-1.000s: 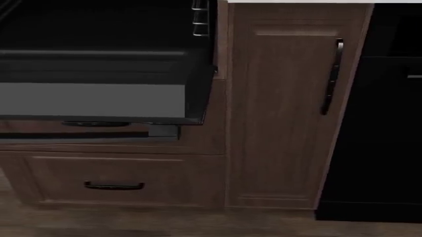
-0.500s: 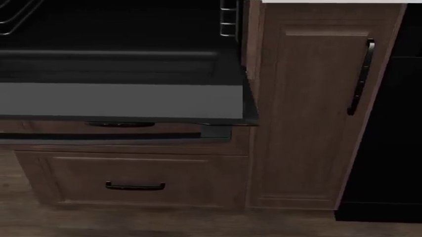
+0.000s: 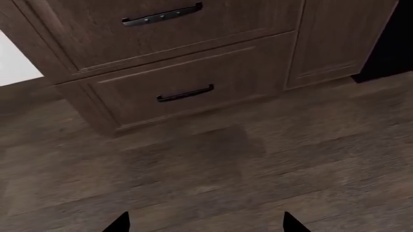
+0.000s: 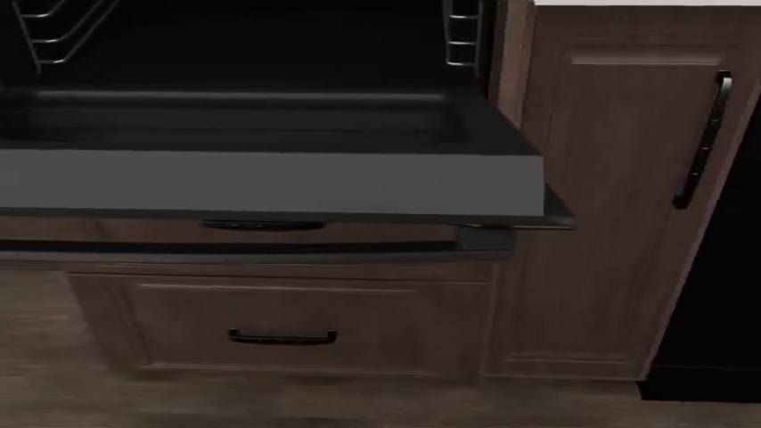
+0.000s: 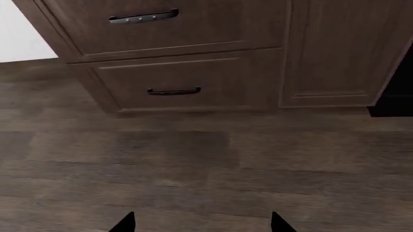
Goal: Close the oven door
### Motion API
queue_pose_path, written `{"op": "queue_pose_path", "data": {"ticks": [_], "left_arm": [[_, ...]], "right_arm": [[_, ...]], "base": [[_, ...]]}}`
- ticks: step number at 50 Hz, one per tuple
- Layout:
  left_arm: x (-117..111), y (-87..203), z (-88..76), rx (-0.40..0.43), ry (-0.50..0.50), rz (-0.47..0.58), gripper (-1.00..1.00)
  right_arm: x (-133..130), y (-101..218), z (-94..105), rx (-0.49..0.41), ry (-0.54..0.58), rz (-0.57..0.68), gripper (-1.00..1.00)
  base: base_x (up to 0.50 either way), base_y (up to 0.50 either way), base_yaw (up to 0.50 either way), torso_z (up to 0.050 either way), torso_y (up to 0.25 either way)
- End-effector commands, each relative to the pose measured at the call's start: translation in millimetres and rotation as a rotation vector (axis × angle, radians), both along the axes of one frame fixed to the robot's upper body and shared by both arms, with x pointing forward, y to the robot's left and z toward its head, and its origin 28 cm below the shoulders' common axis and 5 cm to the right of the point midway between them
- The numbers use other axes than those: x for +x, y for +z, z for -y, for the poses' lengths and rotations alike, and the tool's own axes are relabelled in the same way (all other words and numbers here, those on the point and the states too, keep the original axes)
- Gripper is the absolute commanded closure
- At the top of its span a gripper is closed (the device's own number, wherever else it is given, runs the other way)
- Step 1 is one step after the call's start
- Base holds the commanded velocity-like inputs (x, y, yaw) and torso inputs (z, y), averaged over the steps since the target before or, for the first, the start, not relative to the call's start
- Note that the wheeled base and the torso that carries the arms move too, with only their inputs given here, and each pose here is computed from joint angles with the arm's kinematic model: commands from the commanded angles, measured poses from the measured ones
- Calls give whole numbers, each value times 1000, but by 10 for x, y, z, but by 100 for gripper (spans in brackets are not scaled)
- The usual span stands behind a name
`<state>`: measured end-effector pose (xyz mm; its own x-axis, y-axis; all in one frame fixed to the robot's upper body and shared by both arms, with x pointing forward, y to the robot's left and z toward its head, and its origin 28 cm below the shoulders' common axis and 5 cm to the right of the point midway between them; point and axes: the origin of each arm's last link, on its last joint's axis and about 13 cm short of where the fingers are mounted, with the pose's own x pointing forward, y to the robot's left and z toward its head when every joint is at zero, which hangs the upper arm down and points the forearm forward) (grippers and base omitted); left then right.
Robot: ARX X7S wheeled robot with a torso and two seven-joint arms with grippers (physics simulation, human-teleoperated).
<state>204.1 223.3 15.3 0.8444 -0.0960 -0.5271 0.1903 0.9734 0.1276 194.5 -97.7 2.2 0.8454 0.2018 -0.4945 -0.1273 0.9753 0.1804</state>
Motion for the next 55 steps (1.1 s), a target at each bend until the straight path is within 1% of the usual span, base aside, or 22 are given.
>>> {"op": "queue_pose_path", "data": {"ticks": [1, 4, 7, 16, 17, 18, 22, 25, 26, 28, 32, 33, 34, 35, 36, 42, 44, 45, 48, 51, 52, 55], "left_arm": [[2, -7, -6, 2, 4, 2, -100], [-4, 49, 1, 4, 1, 1, -100], [-8, -11, -1, 3, 0, 1, -100], [-7, -9, -10, -1, 6, 3, -100], [-10, 38, -10, -1, 6, 2, -100], [-10, -3, -10, -1, 6, 3, -100], [-8, -12, -9, -2, 5, 3, -100], [-9, 10, 0, -2, 1, 5, -100], [-10, 59, 1, -2, -1, 6, -100], [-6, 5, 2, -2, -1, 6, -100], [-8, 50, 4, -2, -2, 5, -100], [-8, 9, 4, -2, -2, 5, -100], [-7, 49, 6, -2, -2, 5, -100], [-3, -2, 5, -1, -2, 5, -100], [-1, 41, 6, -2, -1, 2, -100], [1, -10, 2, 0, -1, 4, -100], [2, -14, -2, 2, 1, 7, -100], [-4, 53, -2, 1, 1, 9, -100], [-5, -19, -4, 2, 2, 10, -100], [-2, -10, -4, 0, 3, 12, -100], [-8, 39, 1, 0, 0, 12, -100], [-10, 17, 0, 0, -1, 13, -100]], "right_arm": [[-1, 1, -2, 2, 4, 4, -100], [-2, -2, 2, 2, 1, 4, -100], [-4, 0, 3, 3, 2, 4, -100], [3, 10, -1, 2, 5, 8, -100], [4, 4, -2, 1, 4, 6, -100], [3, 2, -3, 1, 4, 5, -100], [-7, 2, 0, 4, 2, 6, -100], [-13, 0, 2, 5, -1, 6, -100], [-14, 1, 2, 5, -1, 6, -100], [-13, 1, 2, 6, -2, 6, -100], [-10, -3, 2, 5, -2, 5, -100], [-10, -1, 0, 5, 0, 6, -100], [-9, -1, 0, 4, 0, 6, -100], [-9, -7, 0, 5, -1, 4, -100], [-9, -7, 2, 8, -3, 3, -100], [0, -1, 4, 7, -1, 7, -100], [6, 1, 6, 11, -3, 9, -100], [8, 5, 4, 11, -1, 12, -100], [9, 7, 5, 18, -5, 19, -100], [3, 11, 10, 23, -12, 23, -100], [-1, 9, 9, 24, -13, 24, -100], [-8, 5, 14, 29, -16, 28, -100]], "base": [[0, 234, 0, 0, 0], [0, 233, 0, 0, 0], [0, 232, 0, 0, 0], [0, 232, 0, 0, 0], [0, 234, 0, 0, 0], [0, 230, 0, 0, 0], [0, 233, 0, 0, 0], [0, 236, 0, 0, 0], [0, 238, 0, 0, 0], [0, 232, 0, 0, 0], [0, 234, 0, 0, 0], [0, 238, 0, 0, 0], [0, 234, 0, 0, 0], [0, 234, 0, 0, 0], [0, 234, 0, 0, 0], [0, 189, 0, 0, 0], [0, 162, 0, 0, 0], [8, 129, 0, 0, 0], [33, 68, 0, 0, 0], [62, 0, 0, 0, 0], [74, 0, 0, 0, 0], [82, 0, 0, 0, 0]]}}
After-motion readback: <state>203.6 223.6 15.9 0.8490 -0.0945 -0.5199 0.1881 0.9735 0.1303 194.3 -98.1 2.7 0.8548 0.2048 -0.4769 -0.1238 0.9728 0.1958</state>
